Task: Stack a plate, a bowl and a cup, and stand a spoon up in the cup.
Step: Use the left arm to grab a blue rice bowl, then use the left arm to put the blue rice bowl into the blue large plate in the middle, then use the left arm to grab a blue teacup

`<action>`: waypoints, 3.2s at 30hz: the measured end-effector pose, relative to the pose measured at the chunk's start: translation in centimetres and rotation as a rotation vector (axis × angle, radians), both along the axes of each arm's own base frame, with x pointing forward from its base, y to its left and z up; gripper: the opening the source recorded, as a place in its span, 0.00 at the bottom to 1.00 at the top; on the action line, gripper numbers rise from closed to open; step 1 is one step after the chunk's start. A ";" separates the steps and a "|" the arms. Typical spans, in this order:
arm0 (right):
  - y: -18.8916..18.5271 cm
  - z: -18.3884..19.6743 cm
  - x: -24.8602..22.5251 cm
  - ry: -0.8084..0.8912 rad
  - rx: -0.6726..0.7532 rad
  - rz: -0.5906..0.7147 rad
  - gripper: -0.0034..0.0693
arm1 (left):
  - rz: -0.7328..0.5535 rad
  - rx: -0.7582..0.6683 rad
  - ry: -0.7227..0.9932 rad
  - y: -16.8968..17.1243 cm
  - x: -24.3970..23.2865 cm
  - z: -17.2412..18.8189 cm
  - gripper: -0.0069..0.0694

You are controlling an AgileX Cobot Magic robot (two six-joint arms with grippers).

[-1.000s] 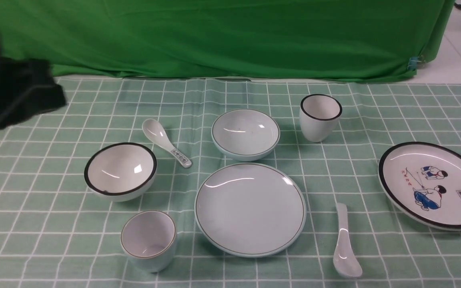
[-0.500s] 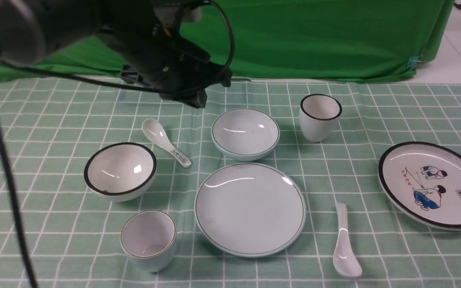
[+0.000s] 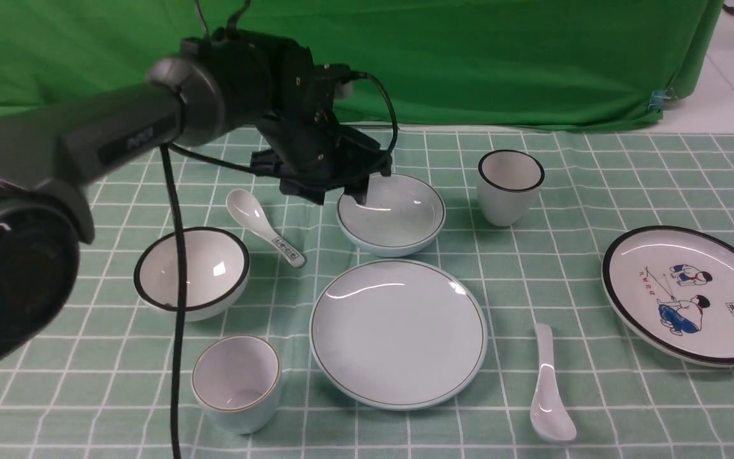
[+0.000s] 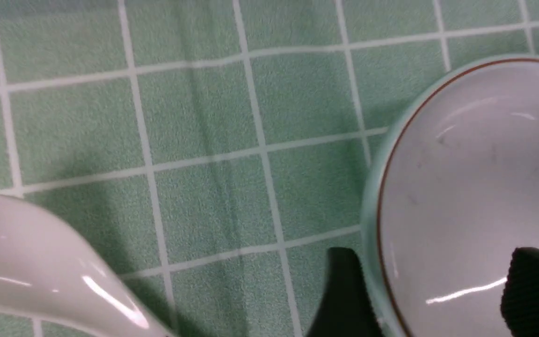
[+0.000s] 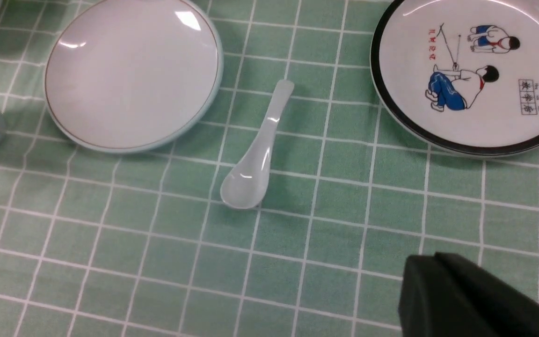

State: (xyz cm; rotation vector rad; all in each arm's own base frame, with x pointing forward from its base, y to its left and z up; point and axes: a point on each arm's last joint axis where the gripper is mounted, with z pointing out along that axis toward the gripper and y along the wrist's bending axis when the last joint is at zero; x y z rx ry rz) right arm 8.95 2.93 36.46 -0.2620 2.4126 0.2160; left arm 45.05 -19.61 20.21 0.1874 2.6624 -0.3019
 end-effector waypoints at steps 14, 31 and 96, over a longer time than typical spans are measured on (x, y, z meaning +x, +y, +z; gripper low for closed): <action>0.0 0.0 0.0 -0.004 -0.007 0.008 0.13 | 0.033 -0.042 -0.003 -0.5 0.9 -2.2 0.16; 0.0 0.1 0.1 -0.023 -0.019 0.027 0.15 | -0.245 0.000 0.077 -0.3 -7.6 5.2 0.14; 0.1 0.3 0.3 -0.057 -0.023 0.040 0.18 | 0.091 0.053 0.336 10.7 -17.7 -0.1 0.42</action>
